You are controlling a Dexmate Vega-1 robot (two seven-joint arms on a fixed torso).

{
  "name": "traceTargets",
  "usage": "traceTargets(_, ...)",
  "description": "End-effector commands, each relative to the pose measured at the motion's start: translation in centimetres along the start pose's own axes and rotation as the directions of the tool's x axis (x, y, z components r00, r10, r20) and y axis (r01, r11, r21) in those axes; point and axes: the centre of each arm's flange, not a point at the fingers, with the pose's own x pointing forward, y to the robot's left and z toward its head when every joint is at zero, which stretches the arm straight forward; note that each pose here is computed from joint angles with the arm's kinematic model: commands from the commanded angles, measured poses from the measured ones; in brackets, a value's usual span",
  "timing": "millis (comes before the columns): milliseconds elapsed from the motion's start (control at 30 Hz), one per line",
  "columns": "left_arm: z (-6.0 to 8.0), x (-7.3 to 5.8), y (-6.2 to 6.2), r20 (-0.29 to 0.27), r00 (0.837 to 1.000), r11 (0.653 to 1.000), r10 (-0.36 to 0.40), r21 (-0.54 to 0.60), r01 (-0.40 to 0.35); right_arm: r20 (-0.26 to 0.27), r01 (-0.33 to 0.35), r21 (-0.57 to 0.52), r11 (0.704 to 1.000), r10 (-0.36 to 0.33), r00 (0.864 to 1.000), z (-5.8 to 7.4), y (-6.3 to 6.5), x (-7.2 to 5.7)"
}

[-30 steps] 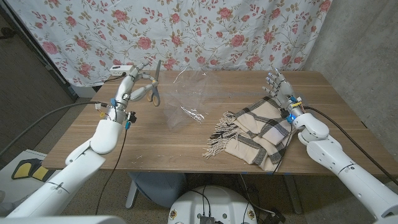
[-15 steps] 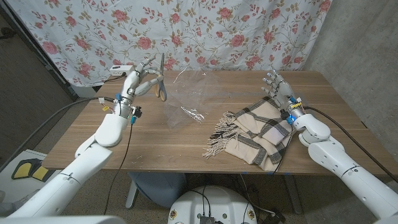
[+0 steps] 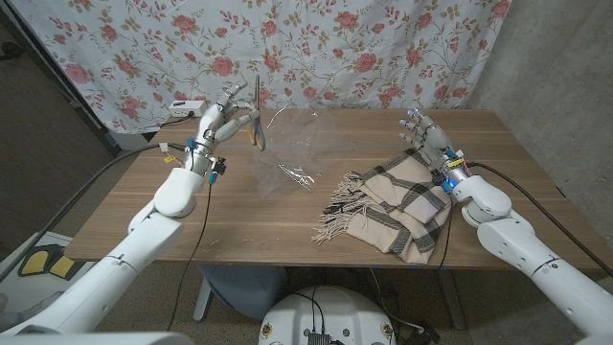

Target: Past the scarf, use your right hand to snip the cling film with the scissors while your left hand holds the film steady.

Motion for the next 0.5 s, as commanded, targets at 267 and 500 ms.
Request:
traceTargets(267, -0.7, 2.0, -1.5, 0.009, 0.999, 0.985, -0.048, -0.168, 0.049, 0.02, -0.076, -0.051, 0.996, 0.077, 0.997, 1.7, 1.4, 0.0)
traceTargets(500, -0.8, 2.8, -2.0, 0.01, 0.997, 0.97, -0.071, -0.234, 0.072, 0.008, -0.099, -0.067, 0.993, 0.1, 0.995, 2.0, 1.7, -0.1)
